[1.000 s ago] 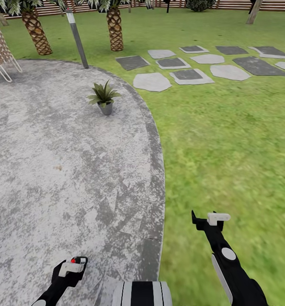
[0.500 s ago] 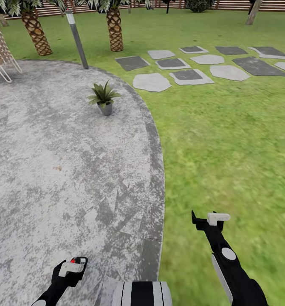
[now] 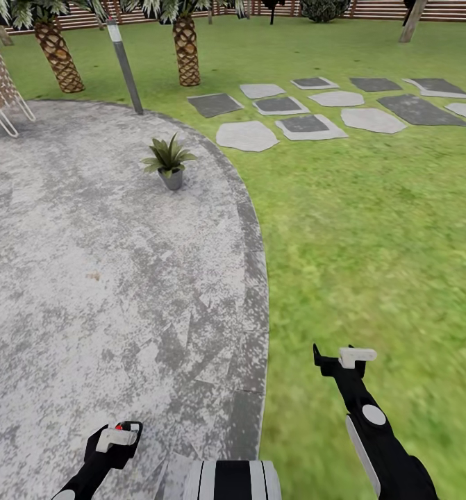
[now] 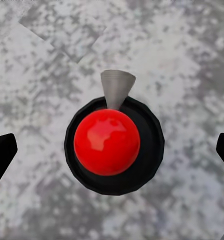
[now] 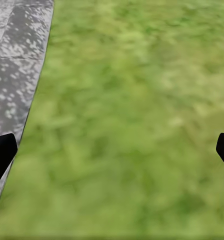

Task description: Pick up the pesticide atomizer in the garden and spray insectifuge to fully cover both potted plants in the garden.

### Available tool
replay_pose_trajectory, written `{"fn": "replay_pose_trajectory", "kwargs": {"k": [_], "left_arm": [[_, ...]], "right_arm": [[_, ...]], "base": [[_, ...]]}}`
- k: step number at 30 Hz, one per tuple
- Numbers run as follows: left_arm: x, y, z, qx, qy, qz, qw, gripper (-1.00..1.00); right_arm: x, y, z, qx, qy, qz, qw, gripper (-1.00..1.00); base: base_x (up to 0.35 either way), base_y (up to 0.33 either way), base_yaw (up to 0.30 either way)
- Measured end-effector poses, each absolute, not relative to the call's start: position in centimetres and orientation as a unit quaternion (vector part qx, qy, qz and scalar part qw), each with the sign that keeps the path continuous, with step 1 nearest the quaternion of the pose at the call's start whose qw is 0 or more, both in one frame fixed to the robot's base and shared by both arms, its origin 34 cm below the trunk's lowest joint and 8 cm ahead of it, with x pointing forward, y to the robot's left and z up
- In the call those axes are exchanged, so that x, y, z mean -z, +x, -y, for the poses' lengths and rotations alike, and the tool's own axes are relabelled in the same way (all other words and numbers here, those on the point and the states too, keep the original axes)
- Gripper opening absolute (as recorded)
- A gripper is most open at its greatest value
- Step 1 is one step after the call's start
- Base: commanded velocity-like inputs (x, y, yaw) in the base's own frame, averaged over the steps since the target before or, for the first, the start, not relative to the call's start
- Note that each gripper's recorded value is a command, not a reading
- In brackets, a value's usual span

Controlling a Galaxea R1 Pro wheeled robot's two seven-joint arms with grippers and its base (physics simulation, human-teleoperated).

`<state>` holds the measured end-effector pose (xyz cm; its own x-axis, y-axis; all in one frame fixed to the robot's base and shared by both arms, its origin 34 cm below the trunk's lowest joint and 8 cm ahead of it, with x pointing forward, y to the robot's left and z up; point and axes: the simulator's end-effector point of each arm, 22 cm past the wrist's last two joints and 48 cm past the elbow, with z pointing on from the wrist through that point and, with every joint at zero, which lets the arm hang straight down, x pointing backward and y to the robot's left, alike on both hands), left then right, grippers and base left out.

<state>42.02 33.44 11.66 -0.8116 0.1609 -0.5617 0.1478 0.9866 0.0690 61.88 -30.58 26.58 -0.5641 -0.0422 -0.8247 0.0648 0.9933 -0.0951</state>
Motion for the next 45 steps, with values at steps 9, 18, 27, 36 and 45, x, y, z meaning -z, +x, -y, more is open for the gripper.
{"fn": "replay_pose_trajectory", "kwargs": {"k": [9, 18, 27, 36, 45], "left_arm": [[-11.8, 42.2, -33.4, -0.011, 0.082, -0.951, 0.298, 1.0], [-11.8, 42.2, -33.4, -0.01, 0.082, -0.951, 0.299, -1.0], [-11.9, 42.2, -33.6, -0.012, 0.079, -0.951, 0.299, -1.0], [-11.9, 42.3, -33.6, -0.012, 0.079, -0.951, 0.3, -1.0], [-12.6, 43.1, -33.5, -0.012, 0.079, -0.948, 0.31, -1.0]], "right_arm": [[-26.8, 62.0, 30.6, 0.058, 0.006, -0.882, 0.468, 1.0], [-26.8, 62.0, 30.6, 0.058, 0.006, -0.882, 0.468, 1.0], [-26.8, 61.9, 30.6, 0.058, 0.006, -0.882, 0.468, 1.0], [-26.7, 61.9, 30.6, 0.058, 0.006, -0.882, 0.467, 1.0], [-27.9, 62.4, 30.6, 0.057, 0.006, -0.878, 0.476, 1.0]], "base": [[0.0, 0.0, 0.0], [0.0, 0.0, 0.0], [0.0, 0.0, 0.0], [0.0, 0.0, 0.0], [0.0, 0.0, 0.0]]}}
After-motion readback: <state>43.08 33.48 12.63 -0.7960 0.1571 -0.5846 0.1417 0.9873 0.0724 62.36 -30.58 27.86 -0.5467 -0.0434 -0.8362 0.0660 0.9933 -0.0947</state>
